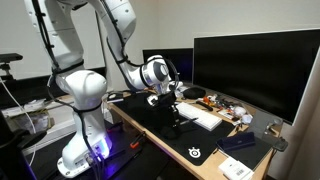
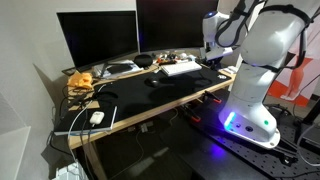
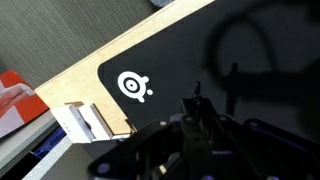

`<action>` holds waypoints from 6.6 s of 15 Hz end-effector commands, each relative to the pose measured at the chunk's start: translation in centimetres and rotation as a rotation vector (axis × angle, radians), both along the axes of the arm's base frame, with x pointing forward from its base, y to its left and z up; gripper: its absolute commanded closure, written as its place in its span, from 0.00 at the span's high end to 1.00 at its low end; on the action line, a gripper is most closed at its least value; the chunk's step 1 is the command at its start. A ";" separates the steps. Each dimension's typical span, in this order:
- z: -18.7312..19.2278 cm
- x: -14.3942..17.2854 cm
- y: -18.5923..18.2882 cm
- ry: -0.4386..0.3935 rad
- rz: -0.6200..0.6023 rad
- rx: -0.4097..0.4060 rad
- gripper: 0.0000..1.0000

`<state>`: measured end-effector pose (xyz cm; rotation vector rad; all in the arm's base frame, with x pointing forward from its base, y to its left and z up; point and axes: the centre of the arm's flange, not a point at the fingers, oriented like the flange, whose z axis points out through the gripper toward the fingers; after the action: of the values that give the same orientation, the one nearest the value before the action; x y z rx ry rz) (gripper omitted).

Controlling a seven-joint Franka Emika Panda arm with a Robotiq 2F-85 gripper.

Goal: Pick the pen from the bottom right side of the table and place it on the black mat

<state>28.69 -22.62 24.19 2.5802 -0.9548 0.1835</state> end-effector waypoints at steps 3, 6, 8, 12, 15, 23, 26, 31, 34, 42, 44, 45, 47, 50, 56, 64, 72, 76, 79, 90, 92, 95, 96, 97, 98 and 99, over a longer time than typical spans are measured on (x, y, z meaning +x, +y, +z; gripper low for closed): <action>4.0 -1.1 3.4 0.003 0.154 0.130 0.03; 4.5 0.2 3.7 0.023 0.248 0.194 0.03; 4.8 0.7 4.0 0.048 0.305 0.236 0.03; 5.4 1.0 4.4 0.087 0.382 0.271 0.03; 6.0 1.0 4.8 0.100 0.427 0.278 0.03; 7.1 3.0 8.3 0.056 0.516 0.259 0.03; 7.1 4.0 10.7 0.051 0.554 0.250 0.03; 7.3 6.2 10.4 0.052 0.568 0.254 0.13; 7.2 6.1 10.1 0.051 0.561 0.257 0.13; 6.9 5.8 10.5 0.006 0.571 0.238 0.03; 6.6 6.0 11.4 -0.010 0.601 0.225 0.03; 6.4 5.9 12.1 -0.015 0.624 0.215 0.03; 5.9 6.1 13.5 -0.017 0.673 0.196 0.03; 4.9 7.2 15.2 -0.031 0.730 0.172 0.03; 2.3 9.7 17.1 -0.007 0.751 0.196 0.03; -1.3 11.3 18.7 0.045 0.755 0.193 0.03; -4.4 12.3 19.1 0.123 0.700 0.203 0.03; -5.3 12.4 19.3 0.146 0.698 0.203 0.03; -5.9 12.4 19.4 0.162 0.702 0.201 0.03; -7.9 12.6 19.9 0.226 0.728 0.197 0.03; -8.3 12.7 19.8 0.237 0.727 0.200 0.03; -8.6 12.7 19.6 0.248 0.720 0.199 0.03; -8.7 12.7 19.5 0.251 0.718 0.199 0.03; -8.8 12.7 19.4 0.256 0.715 0.198 0.03; -9.0 12.7 19.3 0.262 0.711 0.197 0.03; -9.1 12.6 19.3 0.267 0.708 0.195 0.03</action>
<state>37.72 -2.89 20.89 2.9307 0.0441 -0.0325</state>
